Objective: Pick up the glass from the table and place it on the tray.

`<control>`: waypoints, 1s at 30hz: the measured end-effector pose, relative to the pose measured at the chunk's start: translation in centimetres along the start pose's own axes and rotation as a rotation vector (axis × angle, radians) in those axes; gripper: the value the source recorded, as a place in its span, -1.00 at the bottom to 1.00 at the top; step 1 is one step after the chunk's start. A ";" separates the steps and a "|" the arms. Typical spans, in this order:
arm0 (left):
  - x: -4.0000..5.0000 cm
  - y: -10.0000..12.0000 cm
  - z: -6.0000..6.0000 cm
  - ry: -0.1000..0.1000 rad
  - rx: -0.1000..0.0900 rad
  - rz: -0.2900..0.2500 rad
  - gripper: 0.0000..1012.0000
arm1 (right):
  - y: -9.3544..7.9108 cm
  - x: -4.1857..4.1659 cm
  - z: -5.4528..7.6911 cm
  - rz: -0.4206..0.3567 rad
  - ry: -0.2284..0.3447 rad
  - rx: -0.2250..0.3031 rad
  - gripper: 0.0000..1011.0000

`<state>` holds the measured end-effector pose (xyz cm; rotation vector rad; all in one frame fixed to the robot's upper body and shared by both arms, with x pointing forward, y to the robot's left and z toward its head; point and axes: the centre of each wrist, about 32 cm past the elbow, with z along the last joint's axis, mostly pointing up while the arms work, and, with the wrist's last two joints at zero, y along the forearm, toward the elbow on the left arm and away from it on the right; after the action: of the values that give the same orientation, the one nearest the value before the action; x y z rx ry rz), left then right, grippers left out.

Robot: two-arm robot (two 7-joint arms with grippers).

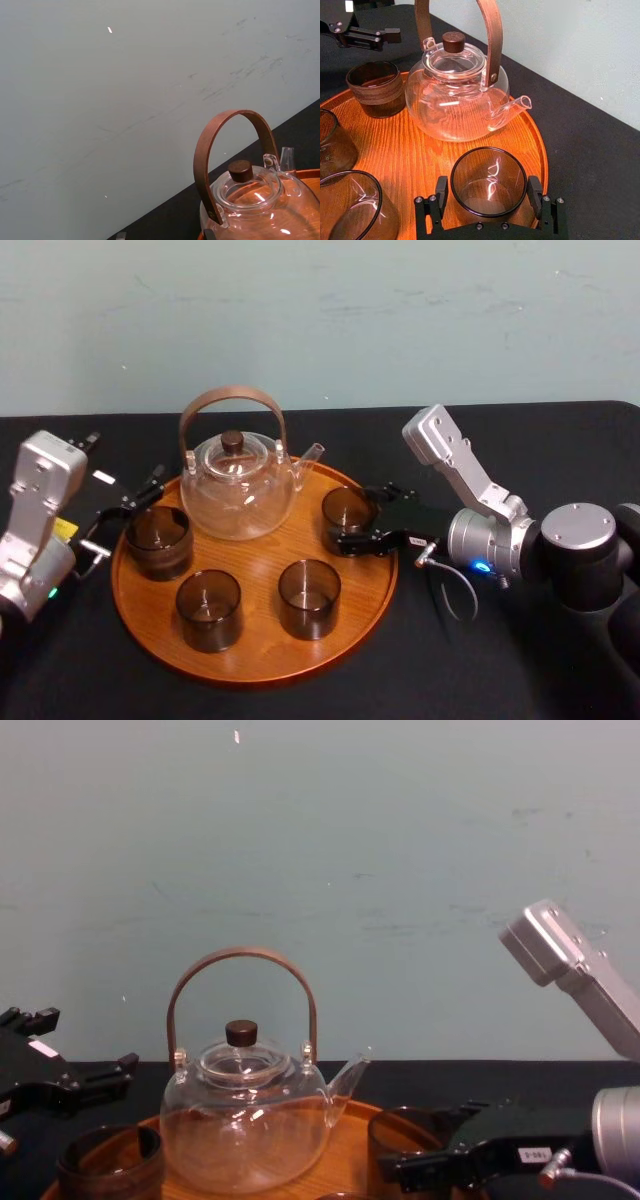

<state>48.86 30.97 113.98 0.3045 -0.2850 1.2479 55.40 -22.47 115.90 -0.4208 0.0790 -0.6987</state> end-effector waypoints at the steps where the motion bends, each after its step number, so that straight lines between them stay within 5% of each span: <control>1: 0.00 0.0 0.0 0.000 0.000 0.000 0.98 | 0.0 0.00 0.0 0.000 0.000 0.000 0.98; 19: 0.00 0.0 0.0 0.000 0.000 0.000 0.98 | 0.0 0.01 0.0 0.002 0.001 0.001 0.98; 30: 0.00 0.0 0.0 0.000 0.000 0.000 0.98 | -2.0 0.11 -0.3 0.009 0.013 0.038 0.98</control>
<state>48.86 30.97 113.98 0.3045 -0.2851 1.2479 54.21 -24.02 116.42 -0.3790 0.0800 -0.6932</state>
